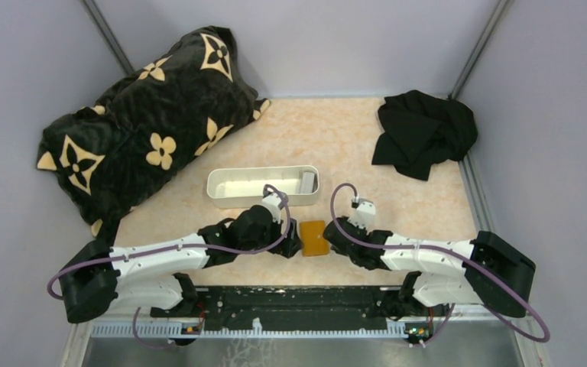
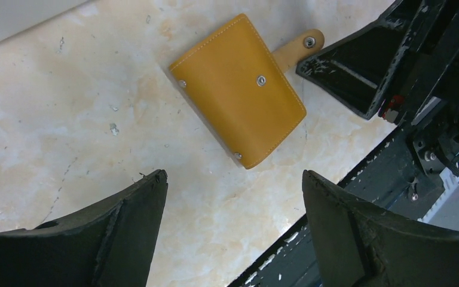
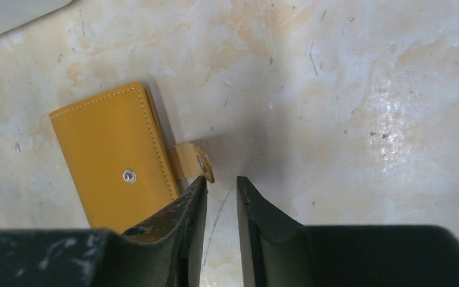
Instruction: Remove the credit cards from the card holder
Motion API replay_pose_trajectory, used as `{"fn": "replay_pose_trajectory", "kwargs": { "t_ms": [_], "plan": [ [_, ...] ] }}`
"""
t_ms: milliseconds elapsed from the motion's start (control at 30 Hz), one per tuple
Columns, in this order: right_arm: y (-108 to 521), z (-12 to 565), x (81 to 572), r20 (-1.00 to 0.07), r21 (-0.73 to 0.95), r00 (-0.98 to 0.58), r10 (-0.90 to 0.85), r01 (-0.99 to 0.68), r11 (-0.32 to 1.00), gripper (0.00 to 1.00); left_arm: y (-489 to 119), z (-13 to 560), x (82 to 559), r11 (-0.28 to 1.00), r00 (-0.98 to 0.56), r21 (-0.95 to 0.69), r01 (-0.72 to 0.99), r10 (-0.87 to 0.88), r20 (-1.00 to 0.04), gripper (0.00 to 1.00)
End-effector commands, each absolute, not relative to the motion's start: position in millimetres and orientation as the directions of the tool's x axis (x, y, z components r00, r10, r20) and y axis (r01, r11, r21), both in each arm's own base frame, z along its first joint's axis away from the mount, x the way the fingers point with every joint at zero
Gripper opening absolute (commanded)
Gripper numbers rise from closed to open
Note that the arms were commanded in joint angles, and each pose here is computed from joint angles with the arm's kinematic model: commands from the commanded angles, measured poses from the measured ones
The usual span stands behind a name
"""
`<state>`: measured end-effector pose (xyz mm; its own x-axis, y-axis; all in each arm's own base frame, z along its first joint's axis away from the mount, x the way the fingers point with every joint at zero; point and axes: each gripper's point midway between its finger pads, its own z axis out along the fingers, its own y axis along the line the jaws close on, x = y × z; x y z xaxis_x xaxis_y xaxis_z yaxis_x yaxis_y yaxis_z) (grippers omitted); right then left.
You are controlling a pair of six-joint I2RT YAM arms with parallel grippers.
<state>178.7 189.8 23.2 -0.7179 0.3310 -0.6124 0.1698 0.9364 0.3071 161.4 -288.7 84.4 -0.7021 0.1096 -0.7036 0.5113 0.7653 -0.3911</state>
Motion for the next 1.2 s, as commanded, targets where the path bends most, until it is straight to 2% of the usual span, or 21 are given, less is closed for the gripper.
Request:
{"fn": "replay_pose_trajectory", "kwargs": {
  "t_ms": [0, 167, 367, 700, 800, 867, 900, 967, 1067, 1167],
  "plan": [
    [207.6, 39.8, 191.5, -0.629, 0.369, -0.692, 0.353, 0.133, 0.920, 0.32, -301.2, 95.6, 163.2, 0.732, -0.686, -0.423, 0.534, 0.082, -0.723, 0.89],
    [216.7, 52.9, 195.5, -0.646, 0.417, -0.676, 0.355, 0.077, 0.906, 0.43, -299.6, 90.4, 164.4, 0.748, -0.694, -0.411, 0.521, 0.091, -0.714, 0.88],
    [215.9, 55.8, 202.7, -0.666, 0.399, -0.662, 0.345, 0.075, 0.914, 0.45, -296.4, 90.1, 165.1, 0.755, -0.692, -0.405, 0.515, 0.087, -0.717, 0.87],
    [216.5, 49.4, 208.8, -0.680, 0.369, -0.654, 0.333, 0.087, 0.925, 0.01, -291.4, 89.7, 164.8, 0.762, -0.684, -0.389, 0.519, 0.097, -0.723, 0.87],
    [218.0, 52.8, 212.1, -0.698, 0.381, -0.635, 0.332, 0.063, 0.922, 0.00, -292.0, 88.5, 163.7, 0.759, -0.687, -0.389, 0.522, 0.104, -0.719, 0.87],
    [218.6, 56.2, 213.2, -0.704, 0.382, -0.629, 0.330, 0.055, 0.922, 0.07, -292.3, 89.2, 163.0, 0.757, -0.689, -0.390, 0.524, 0.107, -0.717, 0.87],
    [218.8, 57.6, 214.0, -0.707, 0.380, -0.627, 0.326, 0.052, 0.924, 0.19, -291.8, 89.2, 162.3, 0.757, -0.691, -0.391, 0.523, 0.108, -0.715, 0.87],
    [218.9, 59.7, 215.7, -0.714, 0.378, -0.620, 0.326, 0.049, 0.924, 0.29, -290.8, 89.5, 162.6, 0.759, -0.689, -0.389, 0.522, 0.106, -0.717, 0.87],
    [216.8, 59.5, 218.3, -0.726, 0.370, -0.607, 0.325, 0.054, 0.927, 0.34, -290.5, 89.2, 162.9, 0.760, -0.687, -0.386, 0.524, 0.108, -0.719, 0.87],
    [217.4, 58.3, 220.6, -0.727, 0.373, -0.604, 0.326, 0.050, 0.926, 0.35, -291.4, 89.6, 162.1, 0.757, -0.690, -0.387, 0.526, 0.113, -0.715, 0.86]
  ]
}}
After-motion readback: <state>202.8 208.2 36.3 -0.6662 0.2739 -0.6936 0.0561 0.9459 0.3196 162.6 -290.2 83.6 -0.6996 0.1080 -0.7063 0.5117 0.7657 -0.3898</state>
